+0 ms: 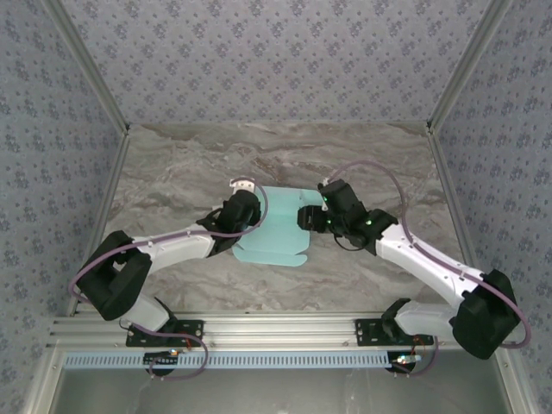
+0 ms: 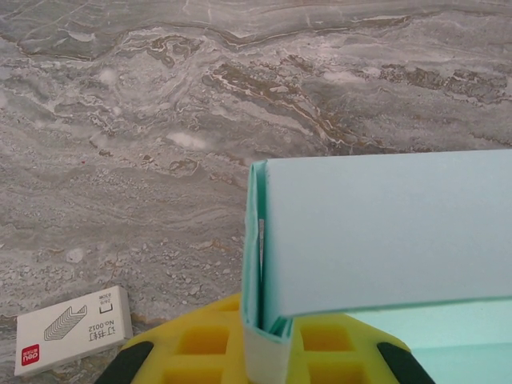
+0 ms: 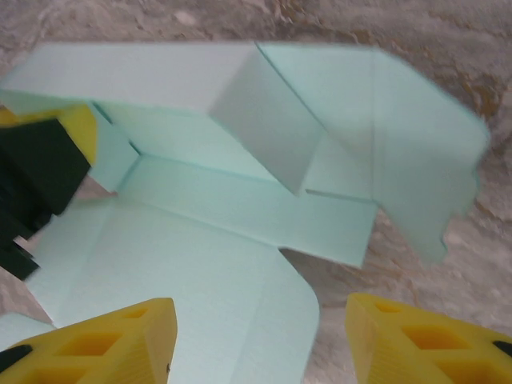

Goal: Fold the paper box

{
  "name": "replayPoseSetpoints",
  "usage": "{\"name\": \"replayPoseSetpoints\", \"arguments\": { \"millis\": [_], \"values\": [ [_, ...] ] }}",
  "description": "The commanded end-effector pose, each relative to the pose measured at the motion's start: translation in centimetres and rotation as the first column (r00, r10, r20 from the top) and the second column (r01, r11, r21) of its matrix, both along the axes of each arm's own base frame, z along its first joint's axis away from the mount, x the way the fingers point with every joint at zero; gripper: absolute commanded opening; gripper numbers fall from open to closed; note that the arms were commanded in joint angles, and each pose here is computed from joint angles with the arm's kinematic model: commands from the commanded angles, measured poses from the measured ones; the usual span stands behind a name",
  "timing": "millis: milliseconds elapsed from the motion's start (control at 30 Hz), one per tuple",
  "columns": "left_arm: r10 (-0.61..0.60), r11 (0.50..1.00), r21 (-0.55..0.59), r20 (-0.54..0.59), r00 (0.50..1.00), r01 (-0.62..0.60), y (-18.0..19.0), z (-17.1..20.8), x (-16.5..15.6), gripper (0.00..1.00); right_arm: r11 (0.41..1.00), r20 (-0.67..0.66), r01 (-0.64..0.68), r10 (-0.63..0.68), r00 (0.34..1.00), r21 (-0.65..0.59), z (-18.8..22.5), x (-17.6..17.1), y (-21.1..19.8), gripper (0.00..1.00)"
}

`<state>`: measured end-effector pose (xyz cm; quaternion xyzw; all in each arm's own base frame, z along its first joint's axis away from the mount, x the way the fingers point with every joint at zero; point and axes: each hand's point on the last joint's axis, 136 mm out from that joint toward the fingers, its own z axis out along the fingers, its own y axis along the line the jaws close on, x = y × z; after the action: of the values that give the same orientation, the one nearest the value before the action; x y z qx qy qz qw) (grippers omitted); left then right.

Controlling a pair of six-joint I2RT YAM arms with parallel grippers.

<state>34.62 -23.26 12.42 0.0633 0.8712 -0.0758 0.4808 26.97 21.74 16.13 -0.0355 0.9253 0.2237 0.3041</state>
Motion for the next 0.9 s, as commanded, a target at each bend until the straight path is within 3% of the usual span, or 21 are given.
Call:
{"name": "replayPoseSetpoints", "arguments": {
  "millis": [0,500,867],
  "values": [
    [0.008,0.997,-0.072,0.042,0.999,-0.005,-0.7,2.8,0.6,0.0,0.999,-0.041,0.013,-0.015,0.999,-0.033,-2.3,-1.1,-0.8,0.62],
    [-0.005,0.994,-0.108,0.057,0.998,0.011,-0.7,4.0,0.2,0.0,0.99,-0.036,0.12,-0.117,0.992,0.074,-4.2,1.4,0.7,0.67],
    [-0.015,0.993,-0.119,0.056,0.998,0.022,-0.9,4.0,0.0,0.0,0.985,0.035,0.081,-0.088,0.996,0.15,-3.1,2.5,2.1,0.66]
  ]
}}
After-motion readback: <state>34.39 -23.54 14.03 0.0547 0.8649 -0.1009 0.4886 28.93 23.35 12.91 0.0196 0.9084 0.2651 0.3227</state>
